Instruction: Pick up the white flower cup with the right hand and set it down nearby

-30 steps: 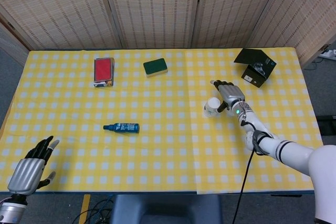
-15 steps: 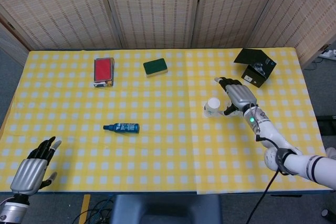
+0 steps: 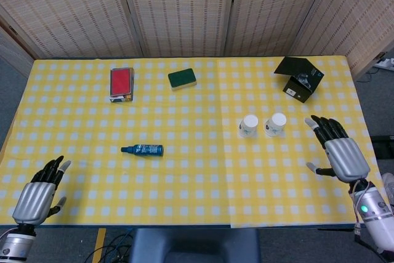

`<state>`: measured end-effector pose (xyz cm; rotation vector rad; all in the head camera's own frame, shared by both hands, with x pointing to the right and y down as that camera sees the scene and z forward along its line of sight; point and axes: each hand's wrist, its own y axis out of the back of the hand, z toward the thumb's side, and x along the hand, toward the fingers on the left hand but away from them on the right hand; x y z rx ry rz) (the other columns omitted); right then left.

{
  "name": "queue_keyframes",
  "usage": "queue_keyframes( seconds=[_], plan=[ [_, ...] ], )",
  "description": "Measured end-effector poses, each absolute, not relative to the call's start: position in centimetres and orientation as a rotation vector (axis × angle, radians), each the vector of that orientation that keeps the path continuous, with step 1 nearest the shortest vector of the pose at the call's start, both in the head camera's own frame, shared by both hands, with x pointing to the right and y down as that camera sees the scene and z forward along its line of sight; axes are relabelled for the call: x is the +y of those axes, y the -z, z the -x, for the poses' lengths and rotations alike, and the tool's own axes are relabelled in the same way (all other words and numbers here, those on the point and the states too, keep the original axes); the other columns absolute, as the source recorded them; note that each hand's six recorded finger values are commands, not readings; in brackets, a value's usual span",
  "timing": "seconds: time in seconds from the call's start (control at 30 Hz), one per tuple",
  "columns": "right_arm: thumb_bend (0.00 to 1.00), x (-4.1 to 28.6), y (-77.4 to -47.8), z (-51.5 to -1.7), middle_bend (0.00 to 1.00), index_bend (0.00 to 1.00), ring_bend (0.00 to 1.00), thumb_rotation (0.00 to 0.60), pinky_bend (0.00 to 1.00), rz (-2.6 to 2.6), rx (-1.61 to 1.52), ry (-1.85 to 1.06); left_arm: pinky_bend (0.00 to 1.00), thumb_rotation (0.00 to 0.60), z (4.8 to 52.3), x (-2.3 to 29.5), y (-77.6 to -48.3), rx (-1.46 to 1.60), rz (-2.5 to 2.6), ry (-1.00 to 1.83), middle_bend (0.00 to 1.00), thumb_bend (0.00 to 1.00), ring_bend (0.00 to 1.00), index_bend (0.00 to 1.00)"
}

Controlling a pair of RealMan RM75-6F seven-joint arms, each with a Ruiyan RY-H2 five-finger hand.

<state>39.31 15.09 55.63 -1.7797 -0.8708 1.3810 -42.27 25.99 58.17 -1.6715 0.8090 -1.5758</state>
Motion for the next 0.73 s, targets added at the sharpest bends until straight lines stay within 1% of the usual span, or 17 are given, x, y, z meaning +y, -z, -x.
queue_keyframes(
  seconds=[0.03,0.13,0.33,0.57,0.73],
  plan=[
    [0.18,16.6,-55.5,-40.5,0.0,0.0,0.0,0.6,0.0,1.76,-0.884,-1.396,0.23,0.6,42.3,25.9,-58.1,0.812,1.67,1.574,0.0,0.32,0.0,0.04],
    [0.18,19.5,-55.1,-42.3,0.0,0.0,0.0,0.6,0.0,1.709,-0.906,-1.406,0.23,0.6,42.2,25.8,-58.0,0.815,1.669,1.562,0.0,0.32,0.0,0.04],
    [0.18,22.9,-54.4,-44.4,0.0,0.0,0.0,0.6,0.0,1.593,-0.93,-1.404,0.23,0.6,41.8,26.2,-57.8,0.811,1.679,1.549,0.0,0.32,0.0,0.04],
    [0.18,23.6,-53.3,-44.8,0.0,0.0,0.0,0.6,0.0,1.569,-0.977,-1.391,0.23,0.6,41.4,26.7,-57.6,0.802,1.686,1.532,0.0,0.32,0.0,0.04],
    [0.19,23.5,-53.7,-44.6,0.0,0.0,0.0,0.6,0.0,1.579,-0.968,-1.4,0.23,0.6,41.4,27.0,-58.1,0.776,1.696,1.551,0.0,0.32,0.0,0.04]
  ],
)
